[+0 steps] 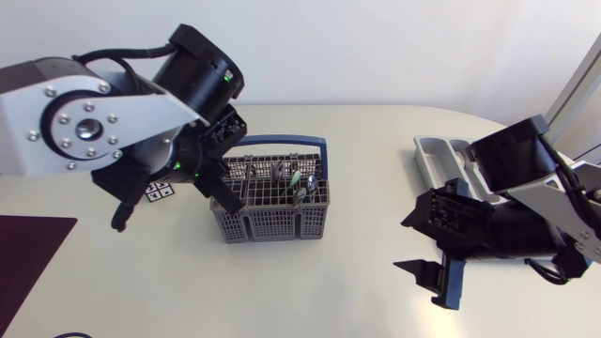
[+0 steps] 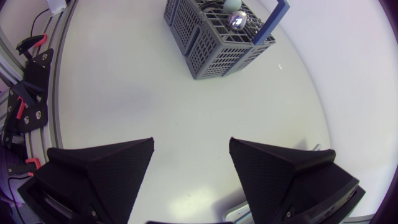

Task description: Transfer all utensils from the basket to the drawer tray.

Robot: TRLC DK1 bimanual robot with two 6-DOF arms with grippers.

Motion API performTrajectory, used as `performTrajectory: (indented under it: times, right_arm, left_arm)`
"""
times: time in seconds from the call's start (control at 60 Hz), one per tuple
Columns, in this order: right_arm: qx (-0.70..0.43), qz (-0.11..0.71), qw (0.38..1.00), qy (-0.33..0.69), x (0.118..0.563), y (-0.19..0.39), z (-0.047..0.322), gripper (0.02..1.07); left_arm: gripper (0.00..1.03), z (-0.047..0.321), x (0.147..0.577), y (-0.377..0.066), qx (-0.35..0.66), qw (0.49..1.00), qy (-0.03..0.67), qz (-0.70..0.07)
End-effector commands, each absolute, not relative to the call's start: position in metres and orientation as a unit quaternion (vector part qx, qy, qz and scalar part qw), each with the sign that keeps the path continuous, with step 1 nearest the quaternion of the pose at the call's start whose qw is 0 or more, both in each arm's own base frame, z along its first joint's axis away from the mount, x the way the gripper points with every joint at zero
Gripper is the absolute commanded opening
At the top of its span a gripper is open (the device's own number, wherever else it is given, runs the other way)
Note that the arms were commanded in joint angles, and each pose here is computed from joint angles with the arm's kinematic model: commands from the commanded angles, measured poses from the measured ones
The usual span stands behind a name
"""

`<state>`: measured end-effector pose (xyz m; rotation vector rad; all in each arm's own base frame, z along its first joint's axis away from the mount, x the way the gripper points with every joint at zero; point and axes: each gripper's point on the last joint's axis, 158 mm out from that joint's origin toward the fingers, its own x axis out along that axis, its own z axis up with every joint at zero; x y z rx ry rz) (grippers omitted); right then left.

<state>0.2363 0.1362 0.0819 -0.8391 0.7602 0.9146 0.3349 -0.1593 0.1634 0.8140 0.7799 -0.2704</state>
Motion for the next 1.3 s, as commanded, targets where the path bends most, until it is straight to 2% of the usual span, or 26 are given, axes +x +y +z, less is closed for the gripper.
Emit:
performTrajectory:
  times: [0.0,0.333,0.6,0.85,1.133,1.283]
  right_arm:
    - [-0.378,0.416,0.748,0.353,0.232,0.137,0.076,0.89]
    - [-0.376,0.413,0.761,0.329,0.238,0.150,0.088,0.89]
    - [-0.343,0.408,0.808,0.251,0.243,0.185,0.145,0.89]
    - [-0.308,0.414,0.840,0.168,0.246,0.233,0.199,0.89]
    - [-0.279,0.440,0.840,0.154,0.248,0.277,0.200,0.88]
    - [-0.275,0.447,0.839,0.142,0.251,0.291,0.198,0.79]
  left_arm:
    - [0.04,0.172,0.329,-0.150,0.403,0.833,0.358,-0.121]
    - [0.04,0.209,0.316,-0.154,0.390,0.856,0.313,-0.131]
    - [0.04,0.238,0.296,-0.181,0.287,0.889,0.295,-0.200]
    - [0.04,0.238,0.287,-0.222,0.158,0.884,0.327,-0.295]
    - [0.04,0.223,0.285,-0.246,0.090,0.857,0.370,-0.346]
    - [0.04,0.219,0.285,-0.257,0.071,0.845,0.386,-0.362]
